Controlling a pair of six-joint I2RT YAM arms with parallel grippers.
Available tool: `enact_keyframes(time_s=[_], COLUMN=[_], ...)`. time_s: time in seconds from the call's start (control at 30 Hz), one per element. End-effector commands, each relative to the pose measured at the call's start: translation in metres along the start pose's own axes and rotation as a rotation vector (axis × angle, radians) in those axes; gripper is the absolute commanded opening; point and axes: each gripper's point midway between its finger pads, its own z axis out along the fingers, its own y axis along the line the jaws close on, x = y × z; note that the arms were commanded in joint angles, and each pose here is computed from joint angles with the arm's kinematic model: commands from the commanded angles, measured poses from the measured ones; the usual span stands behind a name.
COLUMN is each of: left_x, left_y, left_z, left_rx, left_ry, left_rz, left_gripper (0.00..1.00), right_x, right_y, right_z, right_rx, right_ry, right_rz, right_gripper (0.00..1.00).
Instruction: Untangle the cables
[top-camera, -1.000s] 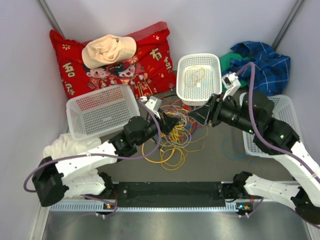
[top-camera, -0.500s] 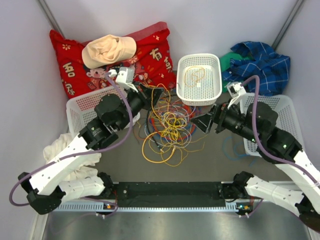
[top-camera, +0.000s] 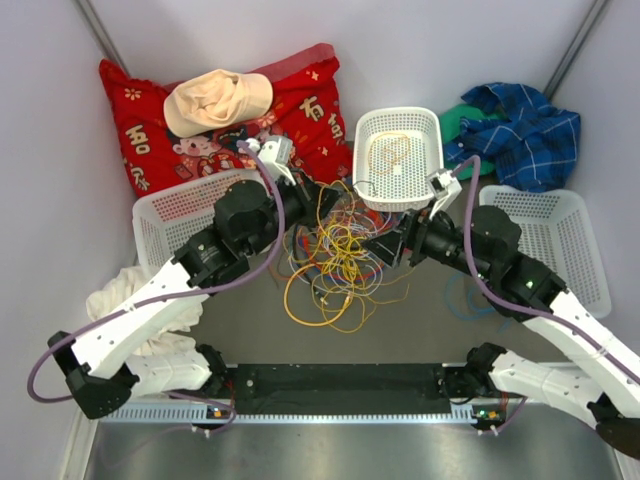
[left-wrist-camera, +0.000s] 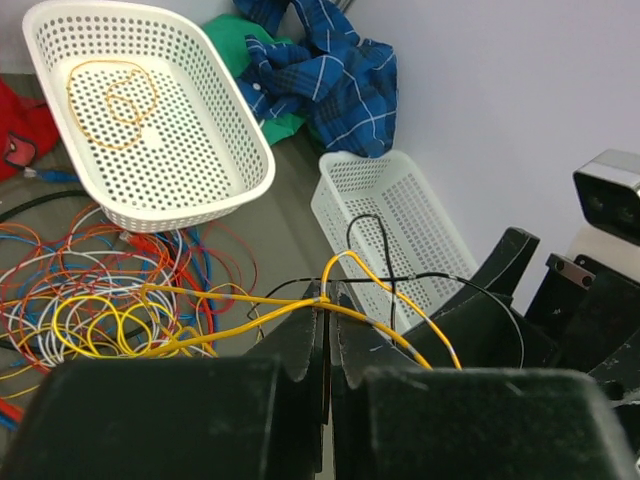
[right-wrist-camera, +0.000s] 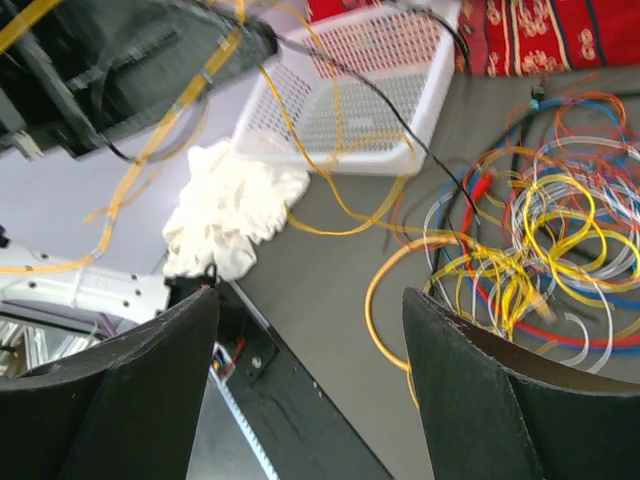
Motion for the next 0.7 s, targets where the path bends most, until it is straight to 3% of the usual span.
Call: enact_keyframes(time_s=[0.0,0.23,0.53,0.63,0.67], left_x=[-0.015,-0.008,-0.003,-0.001,-0.001], left_y=[-0.024,-0.031,-0.034,-0.033,-0.033], left_z=[0.000,0.005,0.007,0.008,0.007], left_rx=[0.080,0.118,0.139,0.138,0.139], left_ry=[-0.015,0.006,0.019,0.020,0.019], left_rz=[-0.057,-0.104,-0.137,-0.145,-0.146], left_gripper=[0.00,0.00,0.00,0.00,0.00], right_x=[-0.037,-0.050,-0.048,-0.048,-0.047], right_y=[0.031,0.032,0.023,0.015,0.011], right_z=[0.005,0.022,0.054,0.062,0.063], right_rx=[-0.138,-0.178,-0.174,-0.143,-0.129], right_ry=[-0.159,-0.261,-0.277,-0.291,-0.295], right_rz=[-0.033,-0.031,-0.012,-0.007,-0.005], right_gripper=[0.73,0.68,0.61,0.56,0.46])
